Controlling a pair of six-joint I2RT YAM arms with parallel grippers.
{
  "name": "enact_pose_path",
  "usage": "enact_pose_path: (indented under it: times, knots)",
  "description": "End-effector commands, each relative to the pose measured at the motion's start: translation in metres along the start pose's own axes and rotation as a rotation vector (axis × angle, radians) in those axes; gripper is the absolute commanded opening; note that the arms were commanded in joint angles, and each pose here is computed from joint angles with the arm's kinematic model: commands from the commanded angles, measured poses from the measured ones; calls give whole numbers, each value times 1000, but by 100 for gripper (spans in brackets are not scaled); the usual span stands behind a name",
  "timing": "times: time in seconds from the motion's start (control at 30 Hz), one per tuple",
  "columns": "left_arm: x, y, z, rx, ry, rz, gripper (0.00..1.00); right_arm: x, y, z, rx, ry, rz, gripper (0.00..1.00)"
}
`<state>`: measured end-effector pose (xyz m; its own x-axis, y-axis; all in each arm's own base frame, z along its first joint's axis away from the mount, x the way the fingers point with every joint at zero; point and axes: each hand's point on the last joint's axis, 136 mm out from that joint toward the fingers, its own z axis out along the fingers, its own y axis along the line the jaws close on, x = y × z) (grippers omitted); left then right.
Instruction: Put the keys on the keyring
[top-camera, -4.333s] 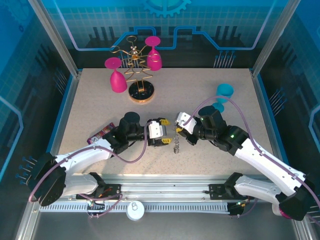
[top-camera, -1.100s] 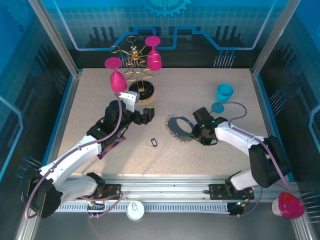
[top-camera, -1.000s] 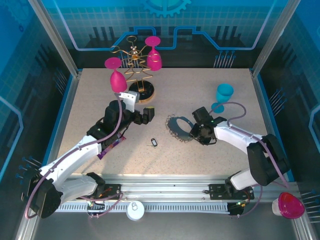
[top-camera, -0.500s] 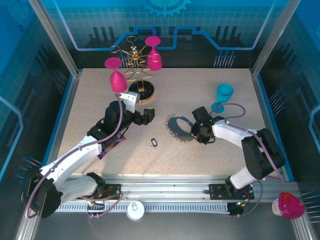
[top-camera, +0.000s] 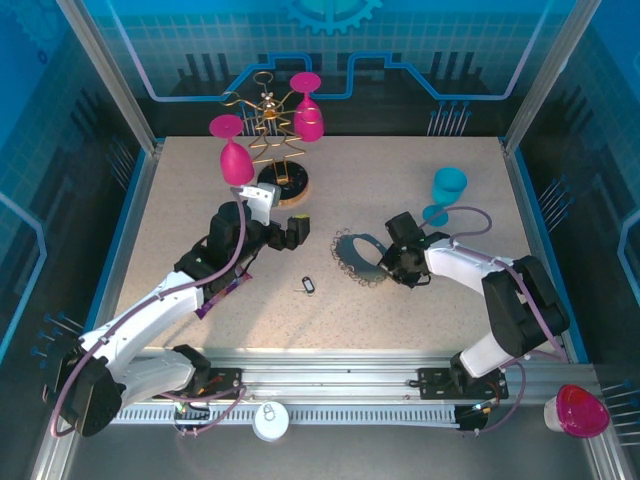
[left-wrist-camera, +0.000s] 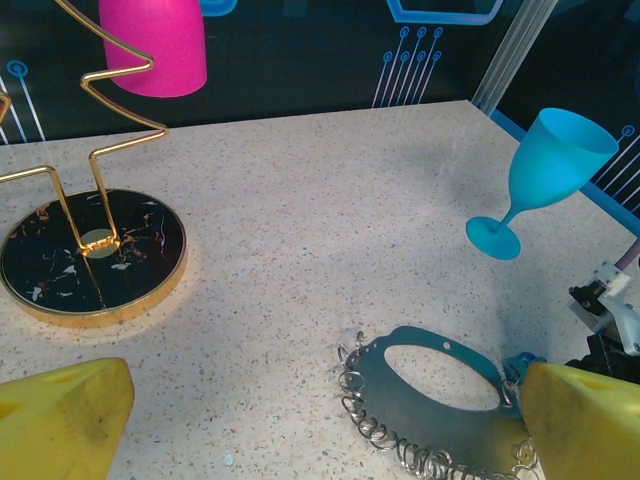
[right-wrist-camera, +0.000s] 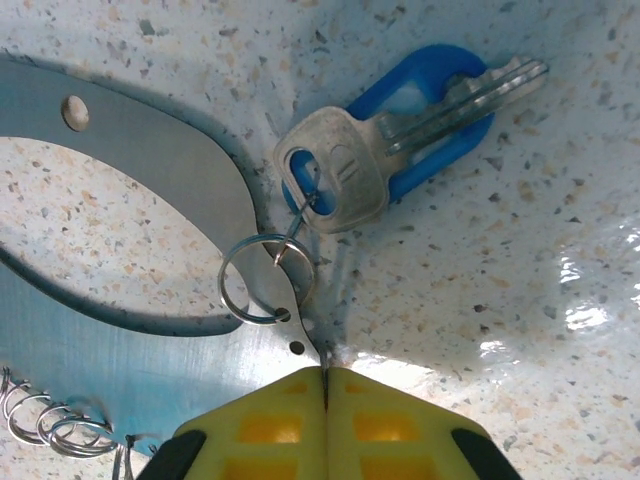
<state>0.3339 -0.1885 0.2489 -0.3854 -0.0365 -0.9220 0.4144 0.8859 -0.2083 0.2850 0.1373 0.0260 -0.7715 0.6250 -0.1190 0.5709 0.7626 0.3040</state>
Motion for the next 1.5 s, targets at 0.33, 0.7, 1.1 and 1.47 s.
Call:
enact_pose_path:
  times: [0.33,0.7,1.1,1.47]
  knots:
    - [-3,-1,-4,18,-40,71,99,0,52,-59,-225,-125,-418,0]
    - [-28,-31,-21,167,-119,168,99,29,106,-156,-420,-204,-1188,0]
    - [-18,-88,-28,509,-123,455,84,48,137,-219,-588,-290,-1544,0]
    - [14,-118,-24,772,-86,452,49,80,149,-218,-798,-268,-1637,0]
